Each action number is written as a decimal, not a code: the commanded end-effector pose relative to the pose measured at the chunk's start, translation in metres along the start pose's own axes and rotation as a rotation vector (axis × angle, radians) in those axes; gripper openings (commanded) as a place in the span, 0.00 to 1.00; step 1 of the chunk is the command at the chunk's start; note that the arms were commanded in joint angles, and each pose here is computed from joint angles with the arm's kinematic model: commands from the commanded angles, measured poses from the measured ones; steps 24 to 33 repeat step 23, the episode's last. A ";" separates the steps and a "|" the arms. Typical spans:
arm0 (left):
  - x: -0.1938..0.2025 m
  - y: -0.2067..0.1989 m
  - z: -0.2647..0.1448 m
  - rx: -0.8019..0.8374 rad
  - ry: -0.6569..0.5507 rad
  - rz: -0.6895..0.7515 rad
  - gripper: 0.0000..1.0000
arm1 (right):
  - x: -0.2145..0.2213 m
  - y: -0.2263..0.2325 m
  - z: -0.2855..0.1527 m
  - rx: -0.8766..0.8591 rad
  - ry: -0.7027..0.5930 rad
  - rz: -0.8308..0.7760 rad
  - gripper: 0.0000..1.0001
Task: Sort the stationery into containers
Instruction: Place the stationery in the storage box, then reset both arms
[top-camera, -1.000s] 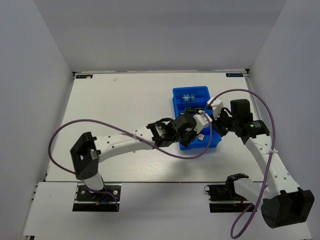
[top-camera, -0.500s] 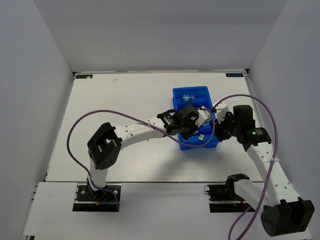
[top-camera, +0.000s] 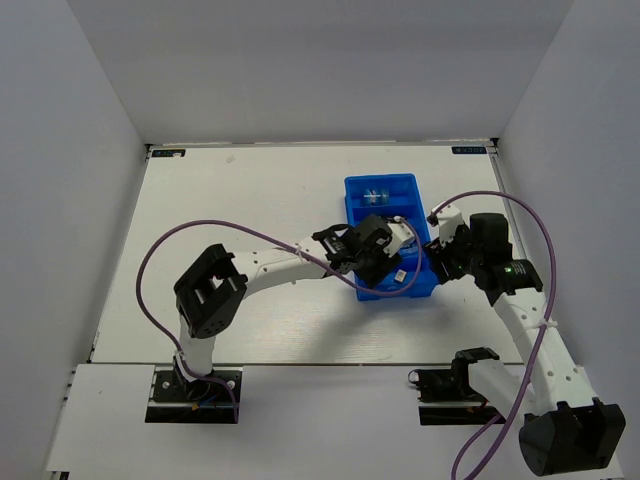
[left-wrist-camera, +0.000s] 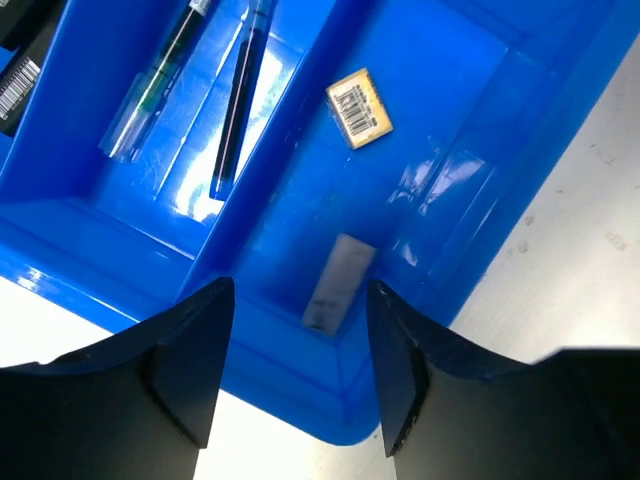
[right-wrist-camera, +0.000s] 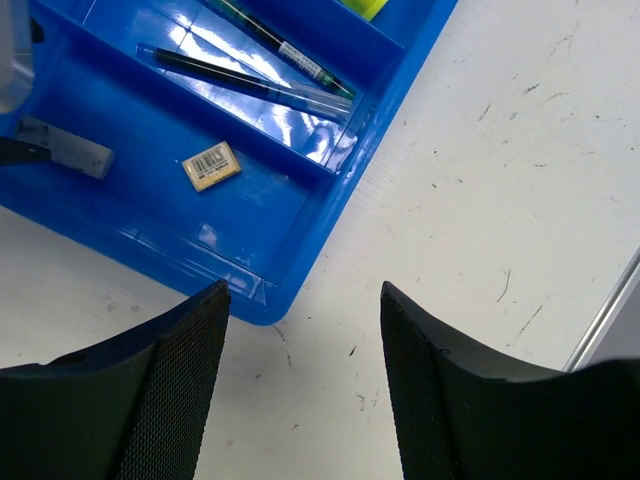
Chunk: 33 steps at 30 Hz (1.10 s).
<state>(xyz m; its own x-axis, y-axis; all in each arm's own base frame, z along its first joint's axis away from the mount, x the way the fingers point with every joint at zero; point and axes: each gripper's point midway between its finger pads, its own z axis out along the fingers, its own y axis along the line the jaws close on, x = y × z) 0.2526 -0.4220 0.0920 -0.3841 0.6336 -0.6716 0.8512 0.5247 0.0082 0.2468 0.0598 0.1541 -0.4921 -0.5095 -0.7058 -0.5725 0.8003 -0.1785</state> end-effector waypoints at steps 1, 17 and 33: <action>-0.043 -0.001 -0.032 0.001 -0.128 -0.028 0.65 | -0.007 -0.006 -0.003 0.033 -0.037 0.017 0.65; -0.040 0.042 -0.181 -0.192 -0.457 -0.322 0.99 | -0.010 0.002 -0.012 0.044 -0.086 0.182 0.91; 0.091 0.077 -0.219 -0.318 -0.330 -0.512 0.99 | -0.024 0.012 -0.020 -0.002 -0.150 0.240 0.91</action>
